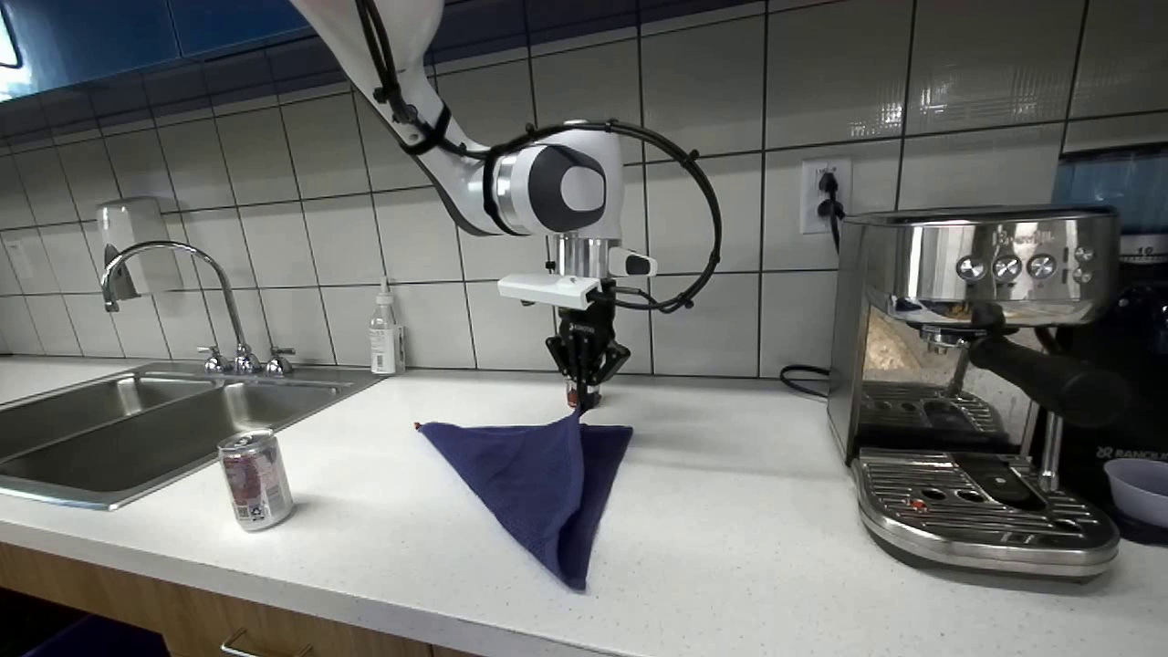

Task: Fold the blue towel twice in a triangular shape

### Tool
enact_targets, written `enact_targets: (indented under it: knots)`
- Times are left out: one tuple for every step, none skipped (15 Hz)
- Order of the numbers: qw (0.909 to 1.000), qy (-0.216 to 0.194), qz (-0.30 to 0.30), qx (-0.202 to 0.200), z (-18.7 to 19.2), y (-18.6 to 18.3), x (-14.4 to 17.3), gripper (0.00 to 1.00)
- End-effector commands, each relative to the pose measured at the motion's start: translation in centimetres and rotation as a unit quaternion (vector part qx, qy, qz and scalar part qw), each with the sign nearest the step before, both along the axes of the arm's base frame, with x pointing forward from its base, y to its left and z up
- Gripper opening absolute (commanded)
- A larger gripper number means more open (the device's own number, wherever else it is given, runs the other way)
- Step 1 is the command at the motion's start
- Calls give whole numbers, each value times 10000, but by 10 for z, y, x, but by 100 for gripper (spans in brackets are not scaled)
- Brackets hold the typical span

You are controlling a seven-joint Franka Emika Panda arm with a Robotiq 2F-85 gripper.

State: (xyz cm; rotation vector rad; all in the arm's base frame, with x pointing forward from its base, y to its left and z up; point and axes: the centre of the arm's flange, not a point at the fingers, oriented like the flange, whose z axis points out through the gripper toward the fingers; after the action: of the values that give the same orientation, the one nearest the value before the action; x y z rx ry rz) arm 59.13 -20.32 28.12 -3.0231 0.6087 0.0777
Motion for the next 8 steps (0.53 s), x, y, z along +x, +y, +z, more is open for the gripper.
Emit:
enact_targets:
  knots:
    - [9997,94,-184,-111,-5,-9,13,1]
    - [9996,102,-229,-141,-7,-11,15,1]
    - [9995,108,-269,-150,-9,-13,17,1]
    - [9993,110,-317,-161,-10,-16,20,1]
    - [9992,109,-351,-168,-11,-18,23,1]
    - [9991,101,-381,-184,-12,-19,25,1]
    - [9989,94,-402,-203,-13,-21,28,1]
    - [9988,103,-422,-220,-15,-21,31,1]
